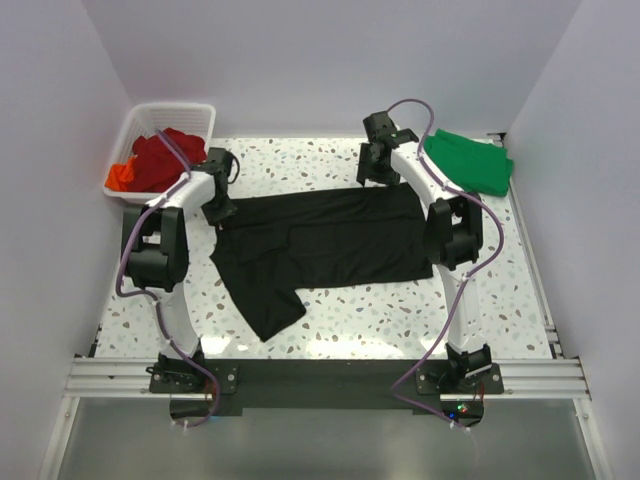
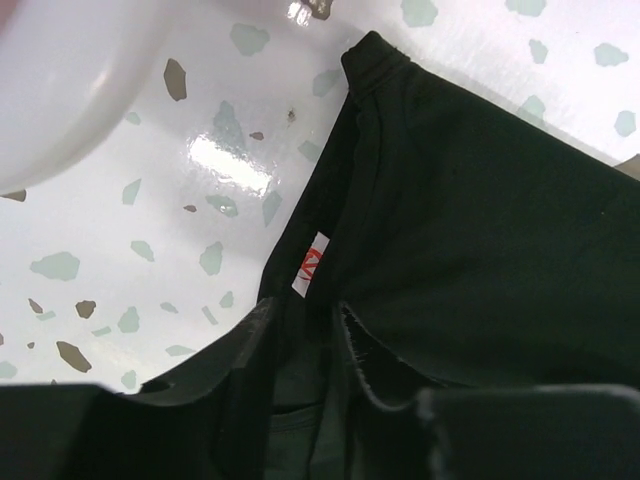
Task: Fold and stack the t-shirts
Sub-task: Fold the tshirt
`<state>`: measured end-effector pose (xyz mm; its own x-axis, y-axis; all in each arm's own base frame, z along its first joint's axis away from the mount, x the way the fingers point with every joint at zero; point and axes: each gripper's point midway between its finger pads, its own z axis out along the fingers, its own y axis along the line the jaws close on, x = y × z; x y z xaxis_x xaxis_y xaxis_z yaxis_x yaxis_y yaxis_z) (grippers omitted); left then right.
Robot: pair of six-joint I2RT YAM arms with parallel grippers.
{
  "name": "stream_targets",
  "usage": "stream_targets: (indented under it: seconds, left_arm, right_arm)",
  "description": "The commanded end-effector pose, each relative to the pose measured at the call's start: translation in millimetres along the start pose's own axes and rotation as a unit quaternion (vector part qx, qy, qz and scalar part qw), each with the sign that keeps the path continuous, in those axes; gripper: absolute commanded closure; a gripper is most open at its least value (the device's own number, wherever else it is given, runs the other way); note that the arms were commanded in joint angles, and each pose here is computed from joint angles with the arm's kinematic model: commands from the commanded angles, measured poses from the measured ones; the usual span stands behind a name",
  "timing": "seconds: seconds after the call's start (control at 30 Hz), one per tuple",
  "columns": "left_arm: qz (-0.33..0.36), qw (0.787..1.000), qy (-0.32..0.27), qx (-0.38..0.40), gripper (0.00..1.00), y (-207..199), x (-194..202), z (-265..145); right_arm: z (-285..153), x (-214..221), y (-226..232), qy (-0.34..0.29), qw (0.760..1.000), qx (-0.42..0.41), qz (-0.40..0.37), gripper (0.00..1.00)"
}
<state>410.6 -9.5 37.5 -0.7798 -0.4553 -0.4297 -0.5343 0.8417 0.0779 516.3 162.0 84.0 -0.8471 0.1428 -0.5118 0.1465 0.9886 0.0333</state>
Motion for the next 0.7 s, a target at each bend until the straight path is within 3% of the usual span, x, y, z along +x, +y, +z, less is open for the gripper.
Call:
stream_targets:
  seconds: [0.0, 0.33, 0.67]
  left_arm:
    - [-0.026, 0.997, -0.057, 0.038, 0.64, -6, -32, -32]
    - [-0.009, 0.990, -0.094, 0.103, 0.61, -43, -53, -57]
    - [0.012, 0.990, -0.069, 0.118, 0.62, -90, -68, -11]
  right_arm:
    - [-7, -1, -2, 0.000, 1.000, -0.001, -0.014, 0.33]
    - [10, 4, -43, 0.016, 0.999, 0.041, 0.026, 0.32]
    - [38, -5, -66, 0.019, 0.998, 0.049, 0.032, 0.32]
